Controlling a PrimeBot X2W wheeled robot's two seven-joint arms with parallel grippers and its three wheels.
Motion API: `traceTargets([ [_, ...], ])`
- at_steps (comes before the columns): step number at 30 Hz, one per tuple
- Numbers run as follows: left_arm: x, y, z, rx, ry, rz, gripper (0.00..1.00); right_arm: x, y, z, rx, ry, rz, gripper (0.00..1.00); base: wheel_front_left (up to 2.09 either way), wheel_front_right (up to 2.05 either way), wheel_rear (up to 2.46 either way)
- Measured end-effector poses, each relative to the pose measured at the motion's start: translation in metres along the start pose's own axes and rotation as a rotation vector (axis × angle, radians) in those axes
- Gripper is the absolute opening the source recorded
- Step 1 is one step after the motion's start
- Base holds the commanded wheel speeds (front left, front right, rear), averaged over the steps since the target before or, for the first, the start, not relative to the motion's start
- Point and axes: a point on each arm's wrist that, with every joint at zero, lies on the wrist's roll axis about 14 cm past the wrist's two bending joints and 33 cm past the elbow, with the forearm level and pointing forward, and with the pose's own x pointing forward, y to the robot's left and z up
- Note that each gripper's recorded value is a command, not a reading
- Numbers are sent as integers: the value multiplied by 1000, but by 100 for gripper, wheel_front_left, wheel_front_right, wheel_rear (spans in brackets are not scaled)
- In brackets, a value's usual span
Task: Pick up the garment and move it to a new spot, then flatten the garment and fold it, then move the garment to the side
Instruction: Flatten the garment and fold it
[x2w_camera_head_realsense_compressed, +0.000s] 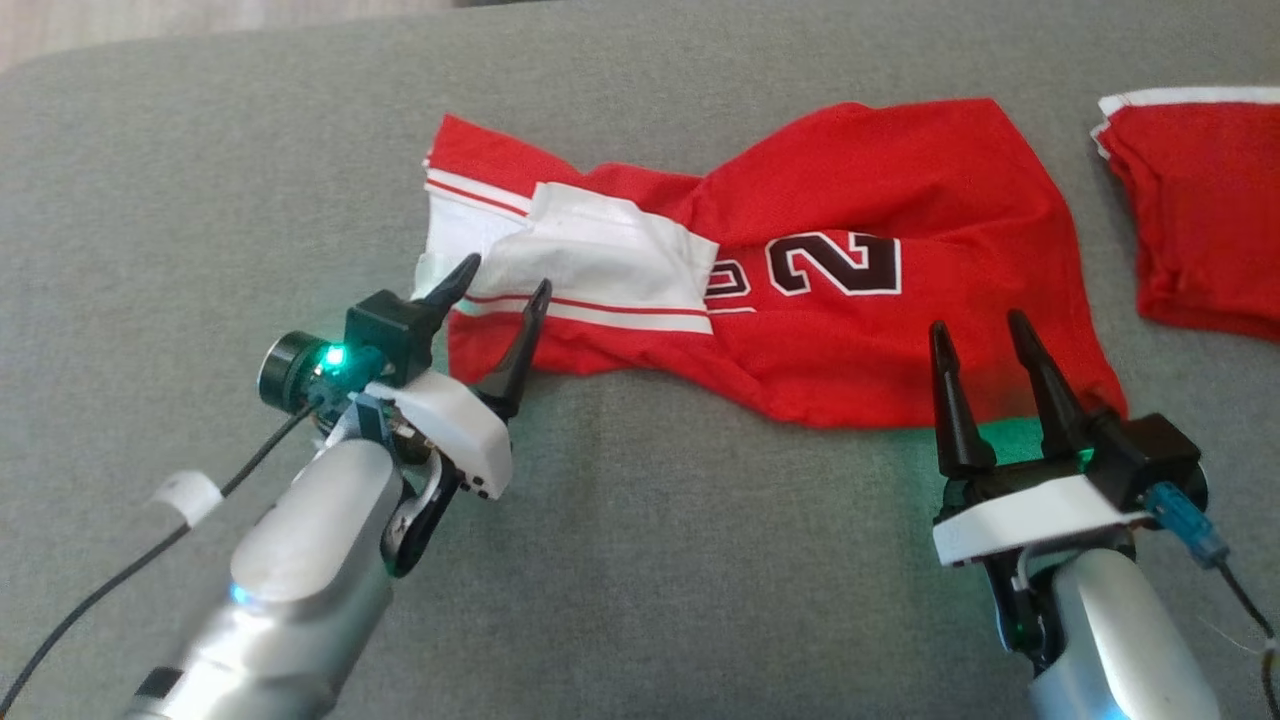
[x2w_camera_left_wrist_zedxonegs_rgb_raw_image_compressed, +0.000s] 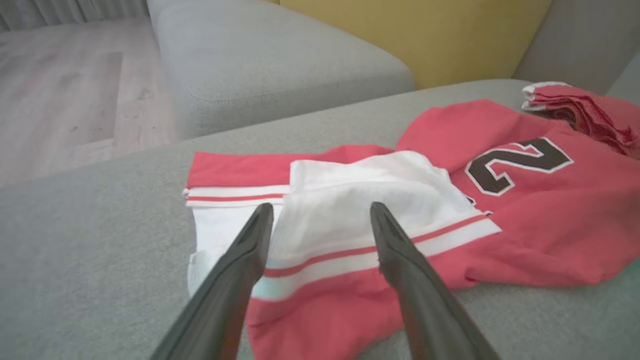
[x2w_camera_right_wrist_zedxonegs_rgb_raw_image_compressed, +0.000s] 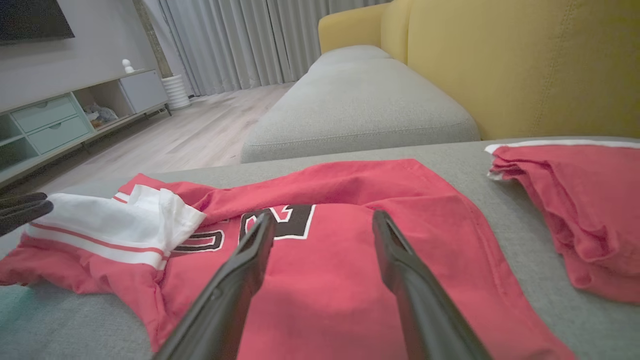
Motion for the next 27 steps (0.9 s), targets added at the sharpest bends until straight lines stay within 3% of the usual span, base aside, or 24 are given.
traceTargets([
  [4,6,-3,-10,-6,38,-27,100,-2,-5,-3,0,10,-15,100,0,0,0],
  [5,8,-4,-11,-3,42,-35,51,-2,-6,-4,0,12,-17,100,0,0,0],
  [6,9,-5,-10,3,42,-46,30,-2,-7,-5,0,14,-20,100,0,0,0],
  [7,11,-8,-8,10,35,-60,0,-2,-8,-5,0,15,-22,100,0,0,0],
  [16,9,-6,14,58,-69,-86,0,0,-8,5,-6,-13,-21,100,0,0,0],
  [22,-14,-33,14,239,-76,-222,0,-2,-4,15,-8,-37,-12,100,0,0,0],
  [27,-52,-56,-14,358,5,-367,0,1,4,19,-6,-51,10,100,0,0,0],
])
